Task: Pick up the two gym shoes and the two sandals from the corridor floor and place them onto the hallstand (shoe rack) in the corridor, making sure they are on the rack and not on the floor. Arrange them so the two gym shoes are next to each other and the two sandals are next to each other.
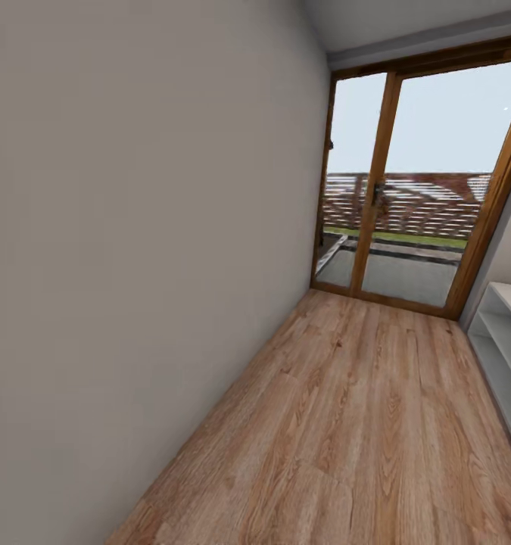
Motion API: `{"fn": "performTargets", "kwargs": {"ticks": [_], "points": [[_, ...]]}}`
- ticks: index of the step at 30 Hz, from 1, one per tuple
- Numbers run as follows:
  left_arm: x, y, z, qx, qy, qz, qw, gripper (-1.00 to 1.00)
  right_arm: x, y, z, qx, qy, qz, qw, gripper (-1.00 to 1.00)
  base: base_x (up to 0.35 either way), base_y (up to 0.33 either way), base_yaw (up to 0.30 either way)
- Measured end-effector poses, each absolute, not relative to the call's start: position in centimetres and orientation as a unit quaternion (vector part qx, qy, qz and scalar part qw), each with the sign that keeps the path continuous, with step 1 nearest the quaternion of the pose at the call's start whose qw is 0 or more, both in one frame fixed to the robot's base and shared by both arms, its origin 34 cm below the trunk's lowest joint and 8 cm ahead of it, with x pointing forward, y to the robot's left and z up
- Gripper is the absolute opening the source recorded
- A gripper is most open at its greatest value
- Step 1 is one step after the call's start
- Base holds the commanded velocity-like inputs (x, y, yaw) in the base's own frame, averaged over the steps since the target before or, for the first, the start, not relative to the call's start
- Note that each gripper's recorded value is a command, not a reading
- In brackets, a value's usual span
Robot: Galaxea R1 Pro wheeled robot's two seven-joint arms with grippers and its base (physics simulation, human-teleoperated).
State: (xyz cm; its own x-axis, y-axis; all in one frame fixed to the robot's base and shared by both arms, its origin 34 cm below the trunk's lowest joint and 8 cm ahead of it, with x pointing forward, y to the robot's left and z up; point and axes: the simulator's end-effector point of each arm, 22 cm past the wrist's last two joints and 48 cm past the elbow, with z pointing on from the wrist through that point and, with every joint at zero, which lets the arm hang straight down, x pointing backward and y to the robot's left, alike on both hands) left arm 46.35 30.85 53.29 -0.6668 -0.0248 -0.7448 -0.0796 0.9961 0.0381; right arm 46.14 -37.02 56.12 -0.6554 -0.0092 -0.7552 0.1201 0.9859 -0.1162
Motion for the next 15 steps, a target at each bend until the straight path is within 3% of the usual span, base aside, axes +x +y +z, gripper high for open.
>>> {"fn": "performTargets", "kwargs": {"ticks": [10, 15], "points": [[46.48, 30.93, 53.36, -0.028, 0.912, 0.034, 0.408, 1.0, 46.12, -36.9, 56.08, 0.031, 0.907, -0.078, 0.414, 1.0, -0.334, 0.0, 0.002], [46.48, 30.98, 53.37, -0.028, 0.912, 0.034, 0.408, 1.0, 46.14, -36.9, 56.09, 0.031, 0.907, -0.078, 0.414, 1.0, -0.336, 0.0, 0.09]]}}
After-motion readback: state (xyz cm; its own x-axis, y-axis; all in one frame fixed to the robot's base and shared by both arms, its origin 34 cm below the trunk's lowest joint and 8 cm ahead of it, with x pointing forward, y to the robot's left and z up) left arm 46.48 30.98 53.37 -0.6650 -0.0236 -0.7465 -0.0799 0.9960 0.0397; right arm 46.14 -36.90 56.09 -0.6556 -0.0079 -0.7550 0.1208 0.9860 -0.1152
